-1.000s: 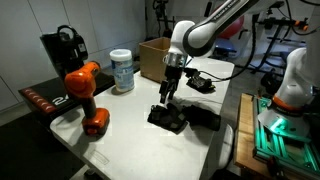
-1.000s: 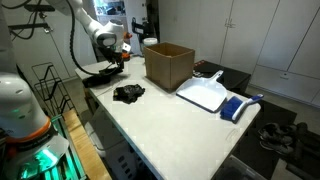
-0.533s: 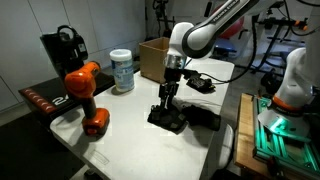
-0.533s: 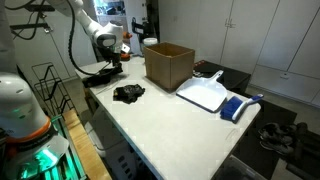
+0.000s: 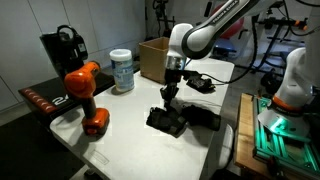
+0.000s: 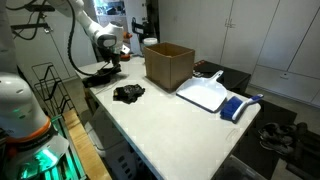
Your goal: Pick up the far right glove and stack it on the second far right glove, Pick up the far left glove and stack it on the second far left glove, pick up the gloves stack on the left and put it on top of the gloves stack on the right, pick up the gloves stack and put it in the cardboard box on the table
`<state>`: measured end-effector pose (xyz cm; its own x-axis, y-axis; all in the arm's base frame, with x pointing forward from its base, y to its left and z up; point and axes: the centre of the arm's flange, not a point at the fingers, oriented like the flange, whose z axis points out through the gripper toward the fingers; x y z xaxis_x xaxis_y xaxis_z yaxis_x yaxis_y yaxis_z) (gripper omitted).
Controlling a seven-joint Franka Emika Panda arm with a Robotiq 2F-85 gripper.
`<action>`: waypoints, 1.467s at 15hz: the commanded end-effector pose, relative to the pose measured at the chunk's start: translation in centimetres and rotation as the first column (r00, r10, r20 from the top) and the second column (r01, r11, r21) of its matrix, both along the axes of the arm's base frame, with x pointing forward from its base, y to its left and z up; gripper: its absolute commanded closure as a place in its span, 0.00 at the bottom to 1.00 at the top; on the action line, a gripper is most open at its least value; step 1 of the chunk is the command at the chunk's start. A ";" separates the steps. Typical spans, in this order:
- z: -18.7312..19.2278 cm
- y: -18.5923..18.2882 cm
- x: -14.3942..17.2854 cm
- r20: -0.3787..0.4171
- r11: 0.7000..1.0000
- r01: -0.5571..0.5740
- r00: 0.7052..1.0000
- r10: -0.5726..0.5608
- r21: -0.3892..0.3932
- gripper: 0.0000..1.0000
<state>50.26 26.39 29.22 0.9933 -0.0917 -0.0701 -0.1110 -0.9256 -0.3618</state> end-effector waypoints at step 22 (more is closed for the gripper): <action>9.7 -1.8 -11.5 0.102 0.932 -0.113 0.991 0.082 0.345 0.99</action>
<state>42.02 27.23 39.10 0.9988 0.0473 0.0156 0.0462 -0.7611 -0.6470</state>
